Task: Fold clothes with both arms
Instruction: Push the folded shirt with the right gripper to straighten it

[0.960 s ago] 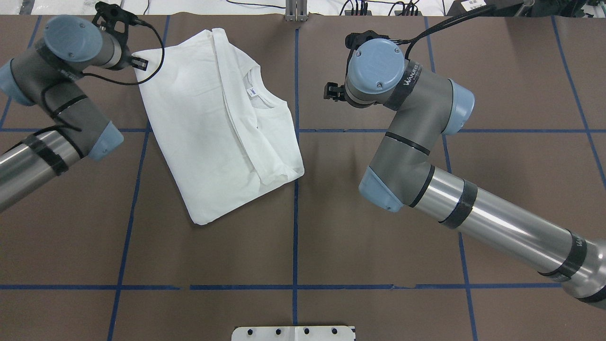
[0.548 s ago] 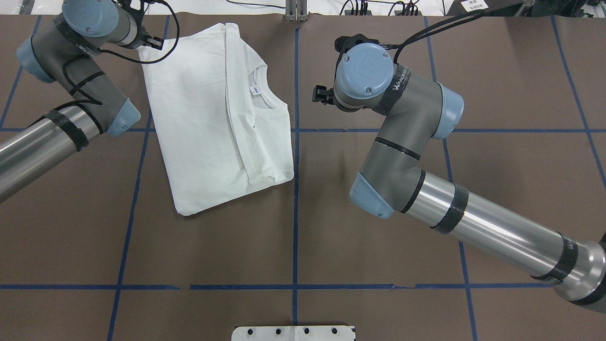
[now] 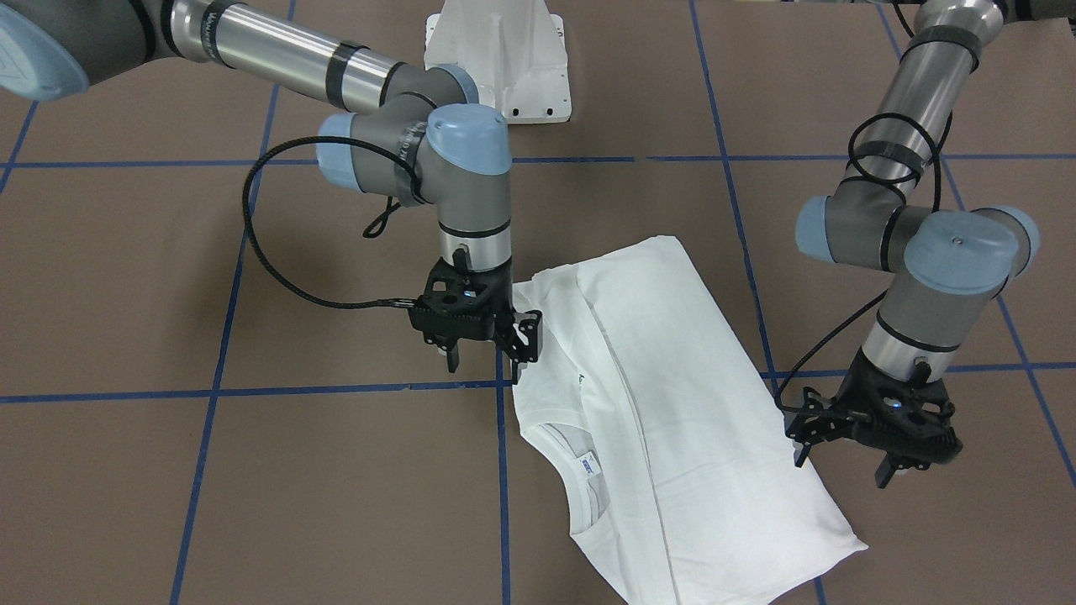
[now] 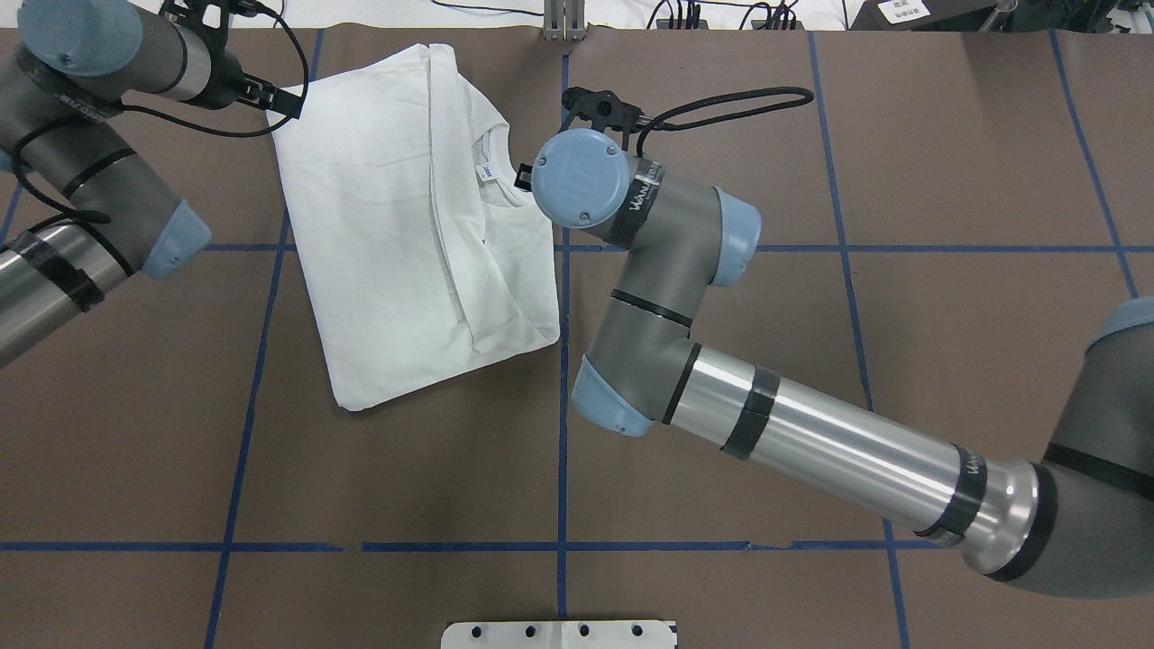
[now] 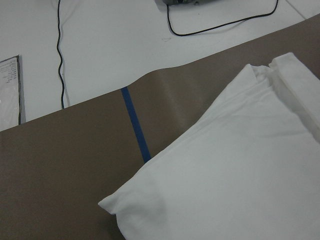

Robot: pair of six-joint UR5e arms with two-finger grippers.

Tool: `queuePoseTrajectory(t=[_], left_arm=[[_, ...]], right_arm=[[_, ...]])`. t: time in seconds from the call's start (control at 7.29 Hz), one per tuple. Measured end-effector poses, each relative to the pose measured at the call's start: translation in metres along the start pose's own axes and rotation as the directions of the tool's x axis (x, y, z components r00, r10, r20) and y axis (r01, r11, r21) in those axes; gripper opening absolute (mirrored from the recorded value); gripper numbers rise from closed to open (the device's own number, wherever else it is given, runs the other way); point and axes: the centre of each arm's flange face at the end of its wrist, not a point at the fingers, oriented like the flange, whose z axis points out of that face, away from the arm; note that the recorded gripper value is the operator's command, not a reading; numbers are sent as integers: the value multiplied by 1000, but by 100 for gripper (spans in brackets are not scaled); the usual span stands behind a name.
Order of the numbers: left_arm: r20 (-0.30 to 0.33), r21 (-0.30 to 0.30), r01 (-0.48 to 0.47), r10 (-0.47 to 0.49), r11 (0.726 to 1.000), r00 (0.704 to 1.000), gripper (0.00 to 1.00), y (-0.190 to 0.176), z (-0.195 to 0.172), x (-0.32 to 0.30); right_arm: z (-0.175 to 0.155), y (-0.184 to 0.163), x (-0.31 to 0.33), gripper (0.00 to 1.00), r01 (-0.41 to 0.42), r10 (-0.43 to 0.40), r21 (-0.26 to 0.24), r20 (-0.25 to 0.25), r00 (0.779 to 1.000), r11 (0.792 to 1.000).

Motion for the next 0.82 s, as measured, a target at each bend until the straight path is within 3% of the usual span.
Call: queuePoseTrajectory(t=[0.41, 0.82], left_arm=[[-13, 13, 5, -5, 1000, 1000, 100, 10, -14, -3], [-10, 11, 8, -8, 1000, 1000, 100, 12, -14, -5]], right_arm=[[43, 24, -26, 73, -31, 31, 56, -2, 1000, 998], [62, 34, -28, 67, -8, 9, 62, -10, 1000, 998]])
